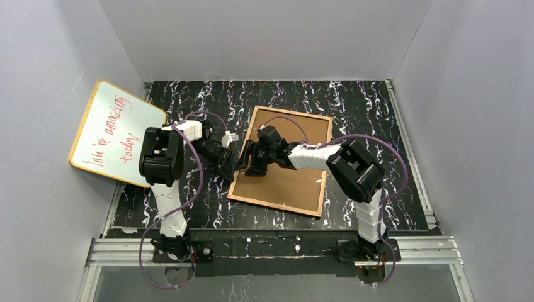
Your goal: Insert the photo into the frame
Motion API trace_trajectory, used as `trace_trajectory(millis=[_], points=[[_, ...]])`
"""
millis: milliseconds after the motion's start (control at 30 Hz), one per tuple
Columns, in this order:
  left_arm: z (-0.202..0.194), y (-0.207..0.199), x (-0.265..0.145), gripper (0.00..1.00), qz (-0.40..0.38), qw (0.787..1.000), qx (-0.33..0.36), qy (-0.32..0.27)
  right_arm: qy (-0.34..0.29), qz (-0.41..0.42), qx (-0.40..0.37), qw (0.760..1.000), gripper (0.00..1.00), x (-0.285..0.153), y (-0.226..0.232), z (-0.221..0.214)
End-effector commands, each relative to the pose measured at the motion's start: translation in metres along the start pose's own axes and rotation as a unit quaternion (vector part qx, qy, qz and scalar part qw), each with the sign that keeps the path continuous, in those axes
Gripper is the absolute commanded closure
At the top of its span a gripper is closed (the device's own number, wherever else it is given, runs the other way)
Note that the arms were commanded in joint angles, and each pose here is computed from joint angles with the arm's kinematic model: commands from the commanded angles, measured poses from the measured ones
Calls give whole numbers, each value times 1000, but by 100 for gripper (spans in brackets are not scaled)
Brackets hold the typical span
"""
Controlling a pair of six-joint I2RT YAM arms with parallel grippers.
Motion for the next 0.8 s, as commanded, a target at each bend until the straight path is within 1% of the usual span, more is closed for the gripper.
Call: trace_trajectory(millis=[0,467,767], points=[[1,14,3,88,30,999,27,1,1,4,-5,1000,33,9,5,1],[2,15,3,88,31,999,29,-2,25,-1,23,999,35,19,5,-14],[2,14,2,88,33,999,34,-3,-5,-14,16,1000,35,28,1,-3]])
Point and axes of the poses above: each gripper's point midway between its finger pads, its own x axis out along the fingers, its own y axis along the line the jaws close on, z = x × y, the point moved 2 cm from there along -x, back along the fingers, and after that the axes turned 6 degrees about x, right-handed, at the moved point
